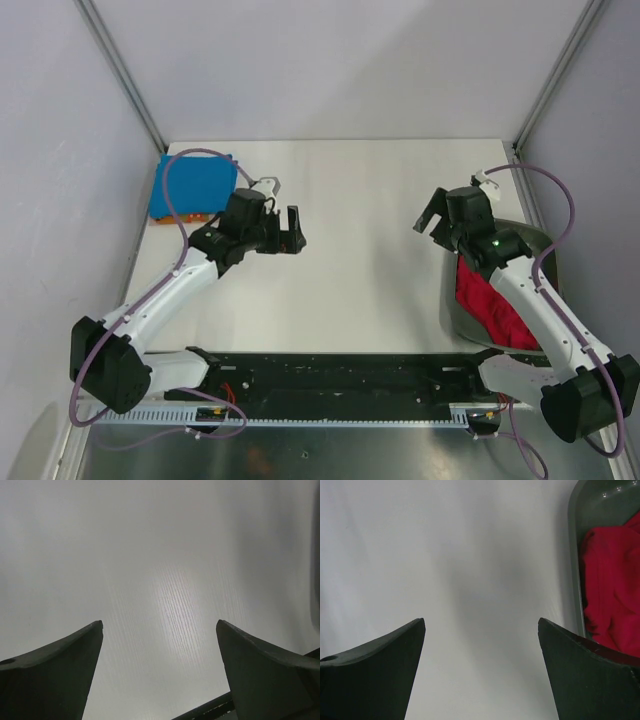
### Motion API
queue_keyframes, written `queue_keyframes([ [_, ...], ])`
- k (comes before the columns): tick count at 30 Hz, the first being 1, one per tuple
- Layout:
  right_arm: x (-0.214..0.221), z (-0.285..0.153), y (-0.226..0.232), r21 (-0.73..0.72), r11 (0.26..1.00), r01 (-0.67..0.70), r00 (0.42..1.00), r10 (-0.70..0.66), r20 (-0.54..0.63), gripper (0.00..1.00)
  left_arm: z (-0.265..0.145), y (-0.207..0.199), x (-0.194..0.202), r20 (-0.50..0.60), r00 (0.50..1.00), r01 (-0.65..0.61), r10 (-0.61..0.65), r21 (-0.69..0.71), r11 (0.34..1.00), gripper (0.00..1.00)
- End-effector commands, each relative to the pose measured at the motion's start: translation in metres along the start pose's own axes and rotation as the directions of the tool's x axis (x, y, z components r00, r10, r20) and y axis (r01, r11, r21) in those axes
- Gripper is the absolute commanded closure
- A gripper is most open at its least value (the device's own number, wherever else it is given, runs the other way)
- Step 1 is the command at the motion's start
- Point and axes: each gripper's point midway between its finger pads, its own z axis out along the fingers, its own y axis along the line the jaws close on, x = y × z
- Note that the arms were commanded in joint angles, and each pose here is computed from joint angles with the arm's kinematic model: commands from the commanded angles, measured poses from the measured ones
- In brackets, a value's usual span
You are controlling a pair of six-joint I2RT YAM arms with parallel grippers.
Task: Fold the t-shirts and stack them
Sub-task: Grab crumpled tshirt from bin with the right arm
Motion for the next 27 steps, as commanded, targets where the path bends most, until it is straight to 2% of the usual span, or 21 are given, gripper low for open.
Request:
queue_keyframes([
  [1,0.005,-0.001,-0.006,0.031,0.999,0.015,1.0,-0.015,-0.013,0.01,-0.002,0.0,-0.004,0.029,0.999,-0.015,0.015,0.016,1.0,0.01],
  [6,0.006,-0.005,-0.025,0.088,0.996,-0.012,0.999,0.015,-0.029,0.01,-0.002,-0.003,0.0,0.015,0.999,-0.029,0.028,0.042,0.999,0.01],
  [14,0.006,-0.021,-0.106,0.34,0.938,-0.072,0.996,0.089,-0.033,0.01,-0.004,-0.009,0.005,0.0,0.999,-0.035,0.036,0.082,0.996,0.01],
  [20,0.015,-0.027,-0.166,0.437,0.87,-0.229,0.963,0.268,-0.028,0.01,-0.006,-0.012,0.007,-0.002,0.999,-0.038,0.038,0.101,0.994,0.01],
  [27,0.026,-0.013,-0.203,0.486,0.775,-0.403,0.892,0.451,0.02,0.01,-0.008,-0.014,0.008,-0.007,0.999,-0.038,0.04,0.118,0.992,0.0],
])
